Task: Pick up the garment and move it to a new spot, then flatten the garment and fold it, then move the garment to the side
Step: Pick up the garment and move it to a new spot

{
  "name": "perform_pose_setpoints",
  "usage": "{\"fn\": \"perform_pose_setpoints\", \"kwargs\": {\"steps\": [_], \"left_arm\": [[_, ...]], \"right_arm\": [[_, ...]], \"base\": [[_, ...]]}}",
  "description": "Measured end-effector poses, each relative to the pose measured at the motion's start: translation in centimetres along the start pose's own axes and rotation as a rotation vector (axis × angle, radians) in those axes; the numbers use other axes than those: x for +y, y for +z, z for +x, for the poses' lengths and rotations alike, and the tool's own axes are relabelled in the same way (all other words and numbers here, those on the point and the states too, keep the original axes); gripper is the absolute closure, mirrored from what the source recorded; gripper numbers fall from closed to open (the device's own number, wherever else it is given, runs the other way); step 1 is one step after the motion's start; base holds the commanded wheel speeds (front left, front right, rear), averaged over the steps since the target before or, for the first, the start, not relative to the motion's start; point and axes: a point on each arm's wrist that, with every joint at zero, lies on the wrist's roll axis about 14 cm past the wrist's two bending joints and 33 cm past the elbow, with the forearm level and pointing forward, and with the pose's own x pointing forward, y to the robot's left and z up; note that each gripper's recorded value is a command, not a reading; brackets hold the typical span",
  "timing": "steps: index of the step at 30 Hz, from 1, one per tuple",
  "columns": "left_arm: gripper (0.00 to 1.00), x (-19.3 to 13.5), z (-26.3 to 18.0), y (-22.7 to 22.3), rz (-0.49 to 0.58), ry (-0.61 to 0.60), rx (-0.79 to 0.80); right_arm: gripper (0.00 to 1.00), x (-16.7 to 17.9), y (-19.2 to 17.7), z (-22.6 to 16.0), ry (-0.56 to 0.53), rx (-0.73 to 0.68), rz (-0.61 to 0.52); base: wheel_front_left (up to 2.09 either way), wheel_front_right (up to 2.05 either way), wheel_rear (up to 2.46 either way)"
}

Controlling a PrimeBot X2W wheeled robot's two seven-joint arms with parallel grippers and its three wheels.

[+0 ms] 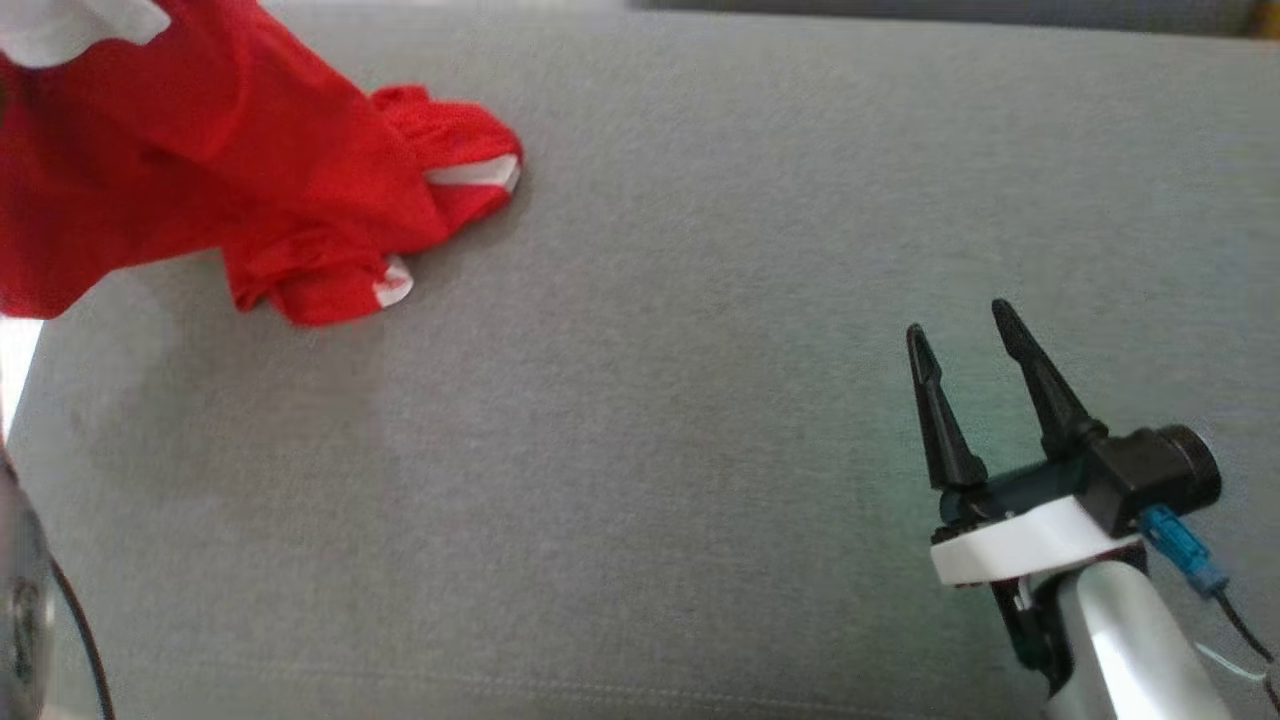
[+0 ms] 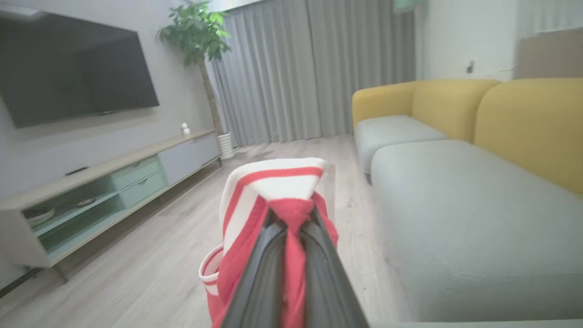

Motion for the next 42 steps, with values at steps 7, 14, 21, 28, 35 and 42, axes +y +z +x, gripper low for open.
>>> {"fn": "perform_pose_setpoints", "kwargs": {"steps": [7,14,21,28,35,42], "left_arm": [[1.0,-10.5,-1.1,6.6,-0.117,-0.279,-0.09],[1.0,-23.0,-6.8,6.7,-0.242,-0.671,-0.008],[1.0,-35.5,-13.3,5.1,-0.344,-1.025,0.122],[1.0,-45.5,-19.9,-0.9,-0.351,-1.259,0.339],[0.92,-50.8,-25.3,-4.2,-0.34,-1.426,0.414],[0.0,-52.2,-27.8,-2.0,-0.548,-1.465,0.415]], "right_arm": [[0.0,-1.7,1.9,-2.4,-0.088,-0.045,0.007],[0.0,-3.3,2.0,-4.5,-0.16,-0.045,0.014],[0.0,-5.5,3.2,-6.0,-0.244,-0.083,0.037],[0.0,-8.6,3.7,-8.2,-0.362,-0.099,0.06],[0.0,-11.2,3.1,-11.2,-0.48,-0.071,0.055],[0.0,-11.9,2.9,-12.1,-0.514,-0.061,0.051]], "base": [[0.0,0.0,0.0],[0.0,0.0,0.0],[0.0,0.0,0.0],[0.0,0.0,0.0],[0.0,0.0,0.0],[0.0,0.0,0.0]]}}
